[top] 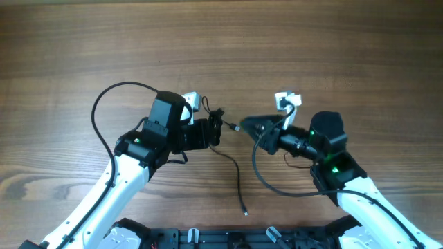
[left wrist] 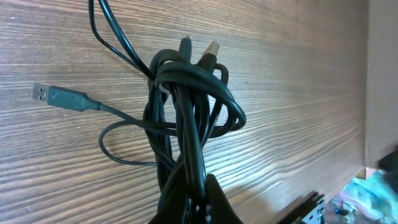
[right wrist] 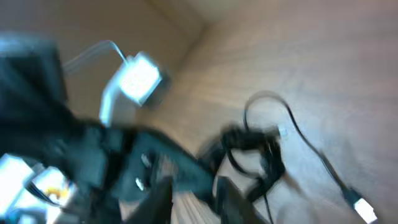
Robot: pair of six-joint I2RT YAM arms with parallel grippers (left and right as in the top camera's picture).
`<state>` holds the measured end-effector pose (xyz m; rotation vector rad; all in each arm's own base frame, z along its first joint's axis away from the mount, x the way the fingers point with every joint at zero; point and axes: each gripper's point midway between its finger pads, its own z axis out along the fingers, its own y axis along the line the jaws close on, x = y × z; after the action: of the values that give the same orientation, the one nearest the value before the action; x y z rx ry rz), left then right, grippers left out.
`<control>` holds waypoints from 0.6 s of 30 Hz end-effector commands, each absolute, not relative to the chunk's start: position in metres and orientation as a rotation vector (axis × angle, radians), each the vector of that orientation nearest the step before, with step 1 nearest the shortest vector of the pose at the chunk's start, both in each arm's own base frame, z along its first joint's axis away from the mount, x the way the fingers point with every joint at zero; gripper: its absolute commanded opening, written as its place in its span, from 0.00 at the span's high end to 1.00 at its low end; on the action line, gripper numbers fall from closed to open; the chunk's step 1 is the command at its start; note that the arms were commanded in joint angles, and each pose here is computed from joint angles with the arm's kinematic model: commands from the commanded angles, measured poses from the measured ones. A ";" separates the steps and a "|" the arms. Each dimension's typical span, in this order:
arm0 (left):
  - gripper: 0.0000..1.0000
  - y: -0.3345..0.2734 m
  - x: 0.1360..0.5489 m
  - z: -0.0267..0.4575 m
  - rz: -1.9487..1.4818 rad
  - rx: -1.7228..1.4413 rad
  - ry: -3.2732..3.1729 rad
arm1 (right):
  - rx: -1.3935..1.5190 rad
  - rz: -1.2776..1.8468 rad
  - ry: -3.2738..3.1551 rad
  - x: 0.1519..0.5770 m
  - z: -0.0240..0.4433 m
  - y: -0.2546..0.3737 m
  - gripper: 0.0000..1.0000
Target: Untangle cables
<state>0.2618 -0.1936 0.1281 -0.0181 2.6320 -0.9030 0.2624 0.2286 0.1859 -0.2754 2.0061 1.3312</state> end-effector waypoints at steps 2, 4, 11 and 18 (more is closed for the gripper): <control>0.96 -0.204 0.255 0.138 -1.045 -0.054 2.638 | -0.354 1.184 2.142 0.259 0.137 0.244 0.60; 0.96 -0.208 0.251 0.140 -1.091 -0.061 2.646 | -0.442 1.106 2.119 0.259 0.125 0.259 0.59; 0.96 -0.213 0.244 0.143 -1.154 -0.039 2.658 | -0.349 0.828 2.069 0.292 0.108 0.257 0.61; 0.96 -0.216 0.242 0.145 -1.180 -0.028 2.659 | -0.500 0.956 1.984 0.277 0.125 0.276 0.95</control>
<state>0.2460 -0.2102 0.1378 -0.0539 2.6667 -1.1229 0.2870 0.2652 0.1200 -0.3907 2.0199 0.8989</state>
